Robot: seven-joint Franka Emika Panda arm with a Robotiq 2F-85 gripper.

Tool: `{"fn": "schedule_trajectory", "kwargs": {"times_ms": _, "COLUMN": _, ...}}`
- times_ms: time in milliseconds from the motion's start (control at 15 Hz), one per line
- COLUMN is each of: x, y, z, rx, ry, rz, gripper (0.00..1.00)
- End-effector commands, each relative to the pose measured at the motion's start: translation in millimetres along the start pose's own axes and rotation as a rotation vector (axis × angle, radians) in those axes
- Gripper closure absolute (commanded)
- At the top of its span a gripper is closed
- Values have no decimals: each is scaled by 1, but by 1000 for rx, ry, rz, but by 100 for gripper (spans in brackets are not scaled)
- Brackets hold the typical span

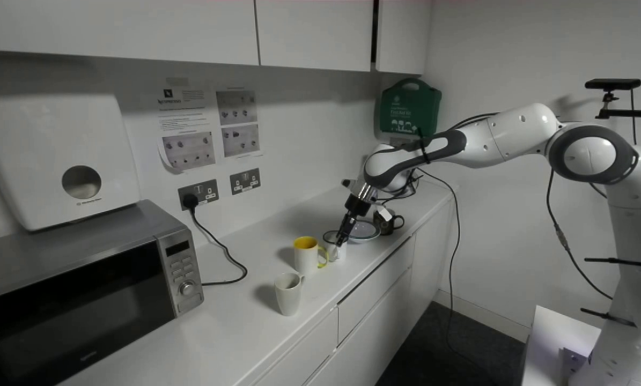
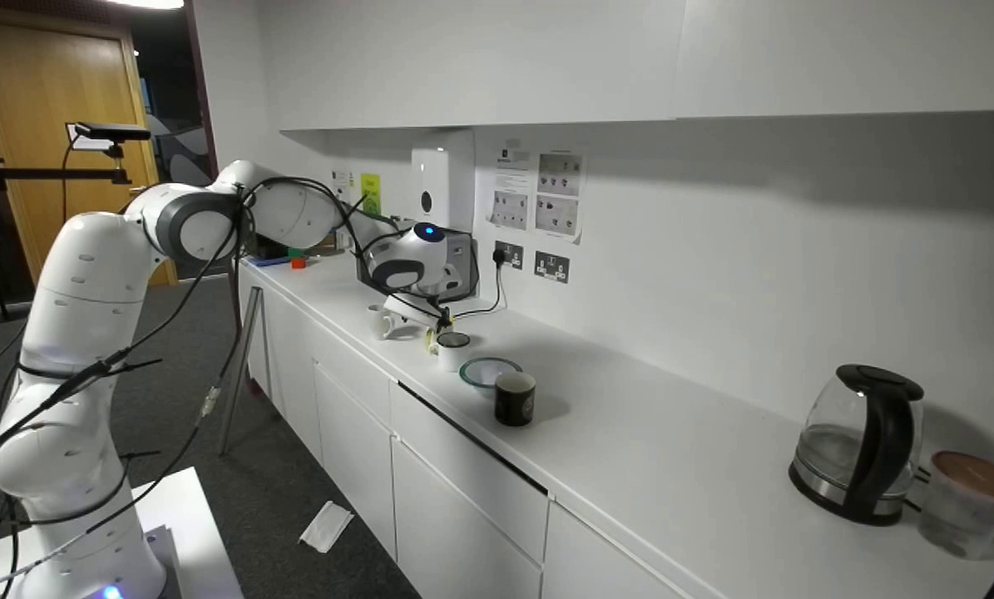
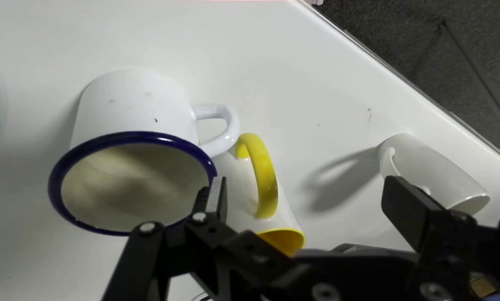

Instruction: Move the left second cup towards you

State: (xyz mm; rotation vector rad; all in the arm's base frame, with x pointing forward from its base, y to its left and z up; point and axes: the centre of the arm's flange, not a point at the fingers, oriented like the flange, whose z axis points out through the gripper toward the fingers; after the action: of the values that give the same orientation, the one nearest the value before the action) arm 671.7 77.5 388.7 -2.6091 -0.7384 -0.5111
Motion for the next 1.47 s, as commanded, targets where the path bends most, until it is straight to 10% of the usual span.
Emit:
{"fn": "schedule_trajectory", "kwargs": {"times_ms": 0, "x": 11, "y": 3, "z": -5, "rx": 46, "ry": 24, "rz": -28, "gripper": 0}}
{"fn": "schedule_trajectory", "kwargs": {"times_ms": 1400, "x": 15, "y": -18, "z": 1, "rx": 22, "ry": 22, "rz": -3, "gripper": 0}}
